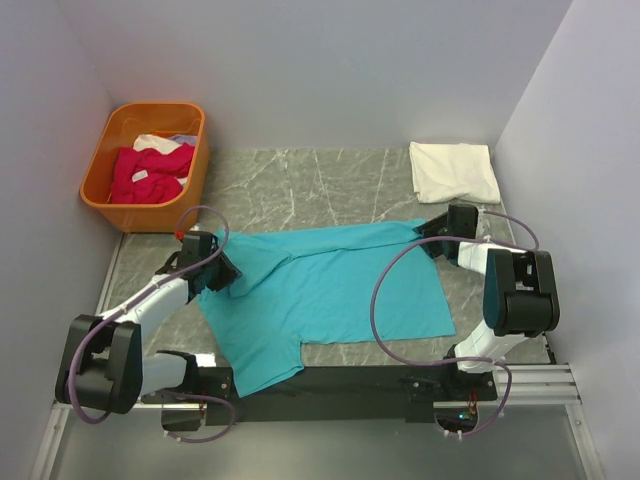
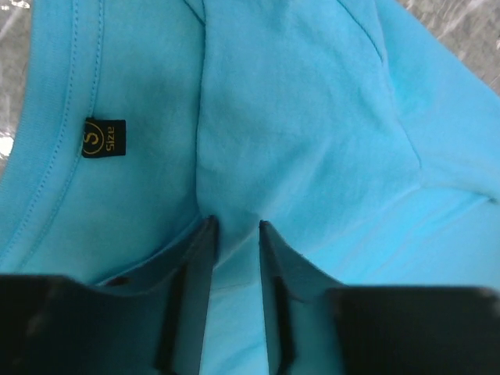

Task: Fold and stack the t-shirts
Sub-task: Fold the tshirt

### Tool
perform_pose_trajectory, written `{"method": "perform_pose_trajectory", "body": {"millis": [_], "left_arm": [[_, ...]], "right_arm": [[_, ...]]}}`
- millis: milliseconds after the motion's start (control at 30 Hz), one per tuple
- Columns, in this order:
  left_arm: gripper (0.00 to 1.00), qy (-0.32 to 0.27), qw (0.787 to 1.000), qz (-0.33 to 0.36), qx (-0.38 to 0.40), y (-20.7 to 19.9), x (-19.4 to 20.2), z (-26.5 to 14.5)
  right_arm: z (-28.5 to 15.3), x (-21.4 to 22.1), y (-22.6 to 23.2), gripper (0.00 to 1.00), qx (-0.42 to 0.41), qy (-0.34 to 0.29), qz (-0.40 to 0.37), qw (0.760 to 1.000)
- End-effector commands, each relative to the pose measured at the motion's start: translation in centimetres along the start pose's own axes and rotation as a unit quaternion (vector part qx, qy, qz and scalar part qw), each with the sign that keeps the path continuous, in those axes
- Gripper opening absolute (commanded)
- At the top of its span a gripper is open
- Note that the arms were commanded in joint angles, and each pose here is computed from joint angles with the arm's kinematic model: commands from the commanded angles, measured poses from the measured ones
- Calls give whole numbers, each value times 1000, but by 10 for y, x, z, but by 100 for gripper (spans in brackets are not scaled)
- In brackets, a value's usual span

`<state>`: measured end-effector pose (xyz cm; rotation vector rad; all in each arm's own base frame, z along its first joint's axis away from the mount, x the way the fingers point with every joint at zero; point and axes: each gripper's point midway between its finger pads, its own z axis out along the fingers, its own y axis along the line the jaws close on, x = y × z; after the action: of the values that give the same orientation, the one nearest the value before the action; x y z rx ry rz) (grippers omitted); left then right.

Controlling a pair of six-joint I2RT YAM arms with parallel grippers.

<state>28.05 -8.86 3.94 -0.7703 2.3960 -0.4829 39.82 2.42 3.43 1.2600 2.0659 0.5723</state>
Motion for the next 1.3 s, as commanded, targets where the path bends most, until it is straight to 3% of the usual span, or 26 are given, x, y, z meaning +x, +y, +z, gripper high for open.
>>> {"method": "perform_pose_trajectory", "body": {"millis": [0, 67, 133, 300, 433, 567, 1267], "left_arm": [[28, -21, 1000, 6, 17, -14, -13, -6], [11, -28, 999, 7, 15, -15, -16, -10], [1, -41, 999, 6, 21, -19, -23, -17], [1, -54, 998, -1, 27, -25, -29, -34], [1, -62, 997, -3, 36, -31, -33, -46], [1, -61, 998, -2, 35, -33, -35, -55], [1, -89, 996, -19, 16, -34, -53, -94]], "right_arm": [[4, -11, -1, 54, 0, -24, -2, 1000], [4, -12, 0, 51, -1, -25, -2, 1000], [6, -14, 2, 48, -1, -26, -3, 1000], [6, -17, 8, 19, -5, -27, -9, 1000], [2, -20, 14, 4, -8, -27, -16, 999], [-4, -21, 20, 0, -9, -21, -25, 999], [-14, -23, 3, 0, 52, 4, -139, 989]]}}
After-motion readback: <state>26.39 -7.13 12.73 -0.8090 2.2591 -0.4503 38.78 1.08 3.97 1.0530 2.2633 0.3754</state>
